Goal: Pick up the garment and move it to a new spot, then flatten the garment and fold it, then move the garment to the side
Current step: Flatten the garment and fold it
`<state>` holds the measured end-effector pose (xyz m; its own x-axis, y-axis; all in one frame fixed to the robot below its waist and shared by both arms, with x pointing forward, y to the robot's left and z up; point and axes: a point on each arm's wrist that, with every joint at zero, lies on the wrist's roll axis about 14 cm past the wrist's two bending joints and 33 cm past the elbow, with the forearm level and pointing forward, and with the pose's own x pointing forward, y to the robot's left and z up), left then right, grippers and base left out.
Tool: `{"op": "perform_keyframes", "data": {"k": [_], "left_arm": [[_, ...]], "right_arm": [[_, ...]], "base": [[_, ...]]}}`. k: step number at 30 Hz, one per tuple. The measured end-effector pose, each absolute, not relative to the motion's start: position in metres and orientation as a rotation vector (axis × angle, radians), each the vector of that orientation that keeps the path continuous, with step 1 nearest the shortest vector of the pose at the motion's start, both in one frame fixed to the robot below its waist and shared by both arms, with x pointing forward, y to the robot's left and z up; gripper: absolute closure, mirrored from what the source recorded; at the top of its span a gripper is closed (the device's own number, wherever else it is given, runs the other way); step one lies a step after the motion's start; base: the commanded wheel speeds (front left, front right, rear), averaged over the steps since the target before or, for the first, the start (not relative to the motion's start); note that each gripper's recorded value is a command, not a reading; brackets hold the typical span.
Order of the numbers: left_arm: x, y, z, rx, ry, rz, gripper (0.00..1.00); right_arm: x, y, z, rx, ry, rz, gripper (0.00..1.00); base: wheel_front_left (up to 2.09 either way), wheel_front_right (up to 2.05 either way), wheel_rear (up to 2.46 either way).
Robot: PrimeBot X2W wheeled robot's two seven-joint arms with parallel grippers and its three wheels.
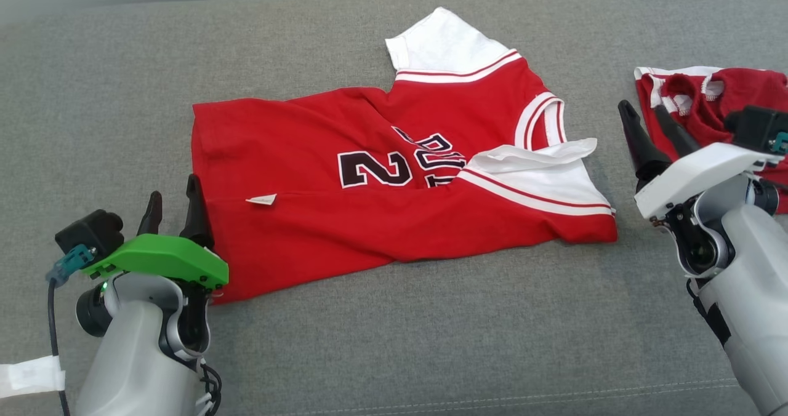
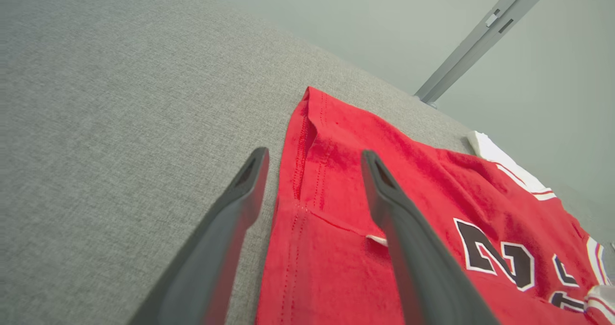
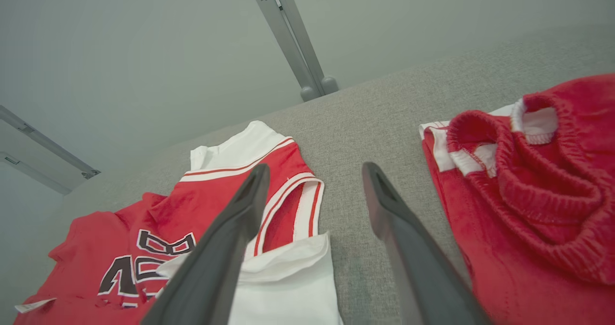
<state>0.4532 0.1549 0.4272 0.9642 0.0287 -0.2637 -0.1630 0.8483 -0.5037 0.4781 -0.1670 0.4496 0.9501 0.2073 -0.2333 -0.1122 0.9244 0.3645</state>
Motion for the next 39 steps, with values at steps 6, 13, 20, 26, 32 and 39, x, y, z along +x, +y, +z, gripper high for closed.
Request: {"op": "perform_keyframes", "data": {"k": [6,13,20,26,32,39], "left_arm": [[0.433,0.162,0.421,-0.604,0.258,0.129,0.00],[0.389,0.163,0.391,-0.642,0.363,0.158,0.00],[0.372,0.152,0.380,-0.684,0.433,0.138,0.00],[0.374,0.133,0.379,-0.698,0.462,0.079,0.00],[0.373,0.123,0.375,-0.702,0.489,0.054,0.51],[0.373,0.113,0.378,-0.706,0.492,0.012,1.00]], "right_arm": [[0.452,-0.172,0.438,0.375,0.265,0.135,0.00],[0.421,-0.160,0.429,0.435,0.265,0.127,0.00],[0.401,-0.155,0.425,0.496,0.275,0.104,0.00],[0.390,-0.152,0.417,0.522,0.293,0.088,0.00],[0.384,-0.147,0.407,0.548,0.322,0.075,0.00],[0.374,-0.147,0.388,0.576,0.381,0.042,0.00]], "base": [[0.00,0.00,0.00],[0.00,0.00,0.00],[0.00,0.00,0.00],[0.00,0.00,0.00],[0.00,0.00,0.00],[0.00,0.00,0.00]]}}
